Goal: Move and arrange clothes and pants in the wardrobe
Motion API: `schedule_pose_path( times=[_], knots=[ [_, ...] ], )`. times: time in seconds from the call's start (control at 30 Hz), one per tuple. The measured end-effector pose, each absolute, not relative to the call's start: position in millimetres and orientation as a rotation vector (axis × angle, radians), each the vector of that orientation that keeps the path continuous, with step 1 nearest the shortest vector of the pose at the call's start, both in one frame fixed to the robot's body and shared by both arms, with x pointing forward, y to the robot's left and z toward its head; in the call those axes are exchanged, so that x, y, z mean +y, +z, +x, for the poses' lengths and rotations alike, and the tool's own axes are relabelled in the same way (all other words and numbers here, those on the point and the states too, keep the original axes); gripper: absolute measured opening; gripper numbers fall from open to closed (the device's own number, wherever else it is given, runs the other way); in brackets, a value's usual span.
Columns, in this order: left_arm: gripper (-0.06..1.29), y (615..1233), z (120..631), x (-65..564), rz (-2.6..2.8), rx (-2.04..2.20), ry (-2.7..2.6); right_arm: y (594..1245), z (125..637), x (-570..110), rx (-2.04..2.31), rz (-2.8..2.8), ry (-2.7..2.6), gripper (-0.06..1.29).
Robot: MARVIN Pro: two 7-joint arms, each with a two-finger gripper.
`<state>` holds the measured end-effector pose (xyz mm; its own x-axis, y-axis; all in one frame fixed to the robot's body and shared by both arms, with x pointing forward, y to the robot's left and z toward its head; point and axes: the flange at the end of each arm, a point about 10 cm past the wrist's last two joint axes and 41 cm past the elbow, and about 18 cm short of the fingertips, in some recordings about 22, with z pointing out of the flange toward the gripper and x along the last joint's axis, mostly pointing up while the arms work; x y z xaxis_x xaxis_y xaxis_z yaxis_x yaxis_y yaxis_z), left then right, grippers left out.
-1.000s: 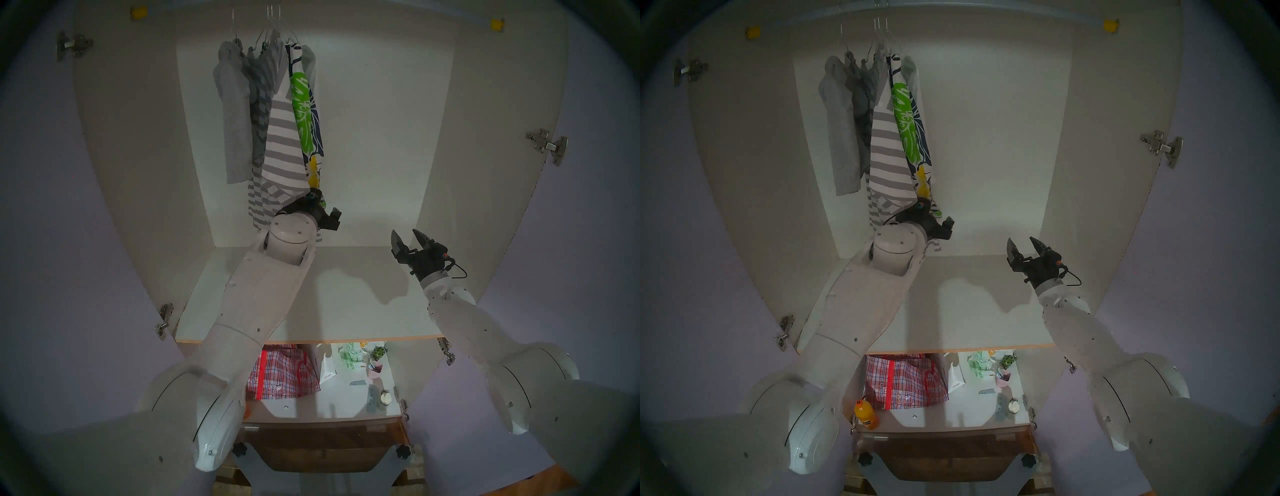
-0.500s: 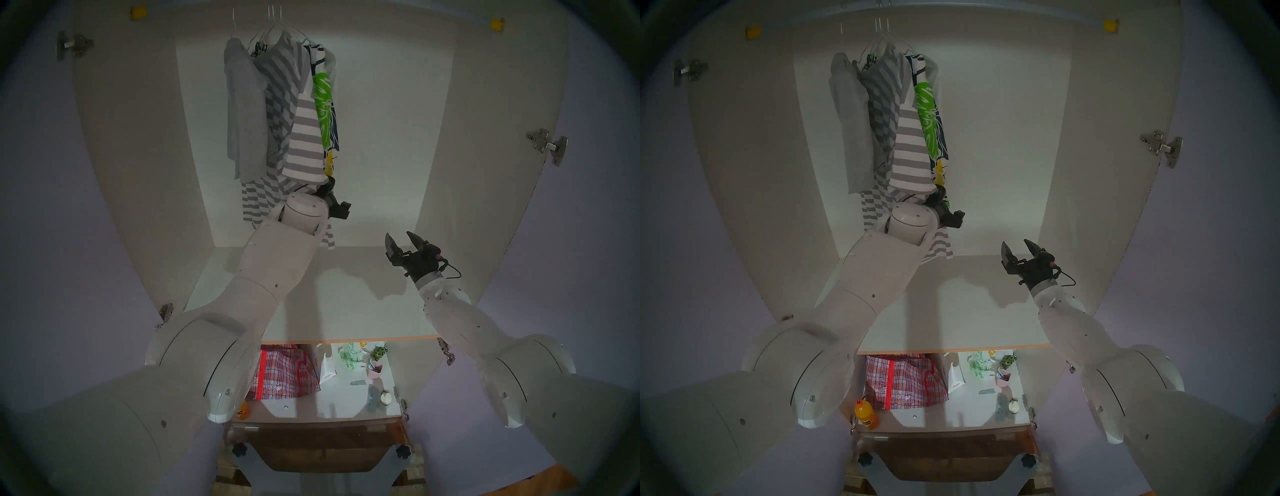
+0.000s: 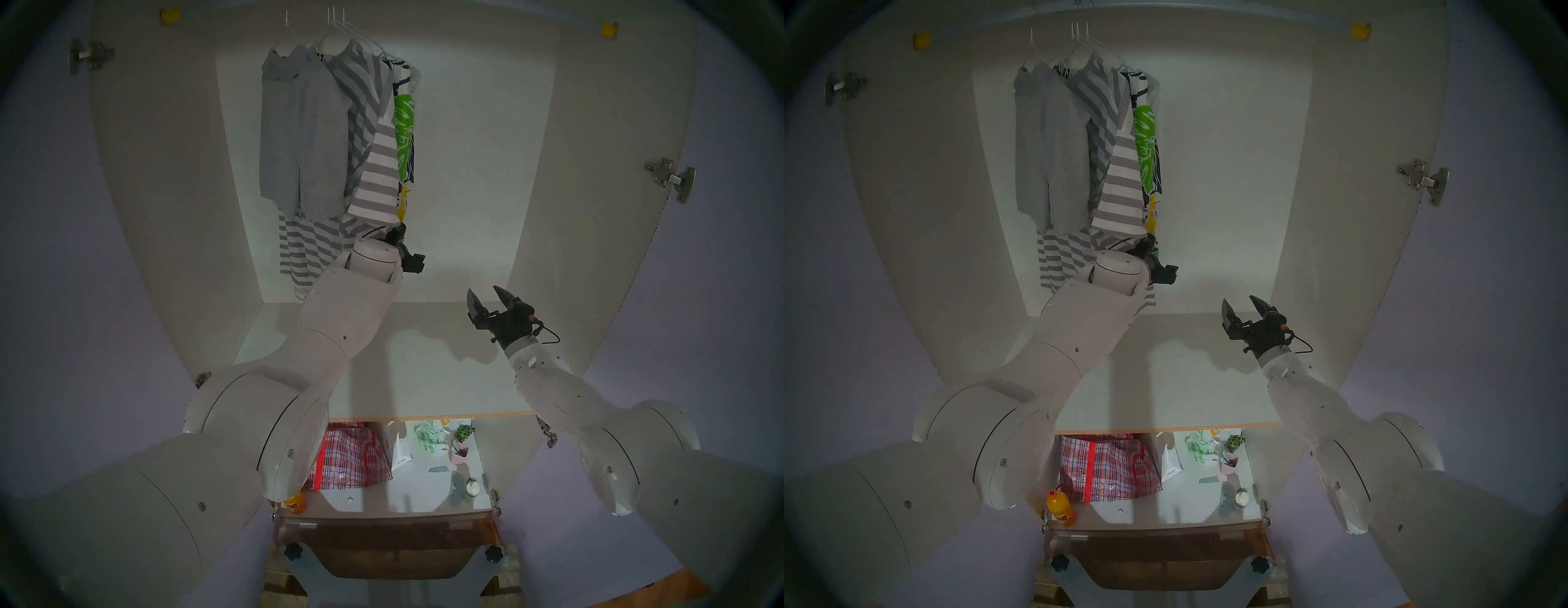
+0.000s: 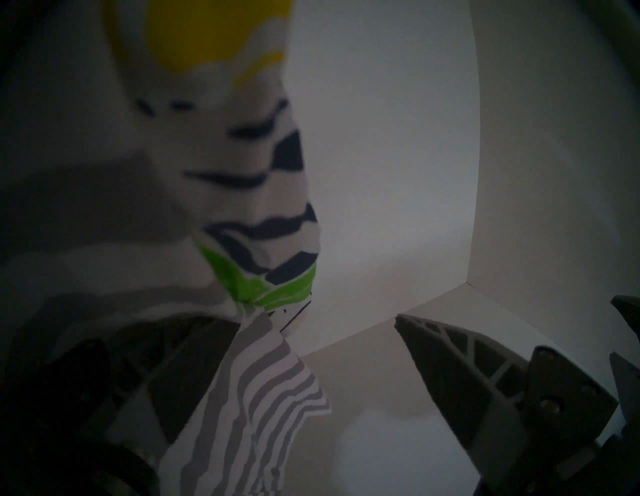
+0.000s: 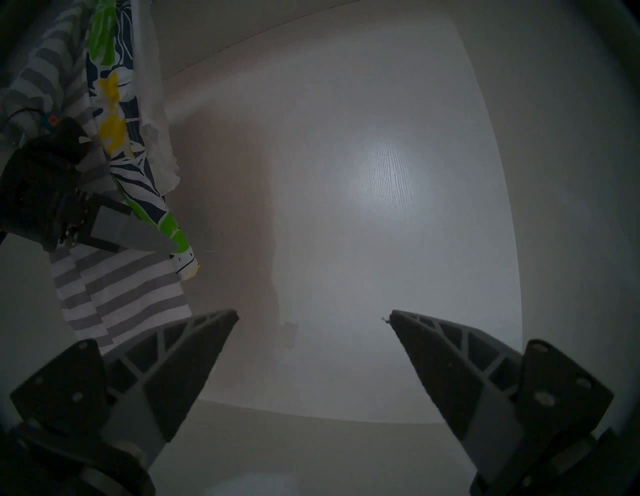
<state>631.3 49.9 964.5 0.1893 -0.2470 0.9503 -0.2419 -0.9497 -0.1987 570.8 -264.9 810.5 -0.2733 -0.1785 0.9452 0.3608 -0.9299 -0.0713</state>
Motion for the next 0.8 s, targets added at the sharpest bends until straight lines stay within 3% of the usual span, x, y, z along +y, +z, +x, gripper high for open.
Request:
schedule_pose_path(
  times=[0.33,0.53,0.8],
  knots=[
    [1.20,964,590,66,-2.235,0.203,-1.888,811,570,-261,-0.240,-1.613,-2.267,1.20],
    [1.20,968,552,23,-2.258,0.349,-1.869,813,569,-260,-0.267,-1.590,-2.264,1.20],
    [1.20,954,516,20,-2.355,0.314,-1.685,814,567,-257,-0.281,-1.560,-2.257,1.20]
  ],
)
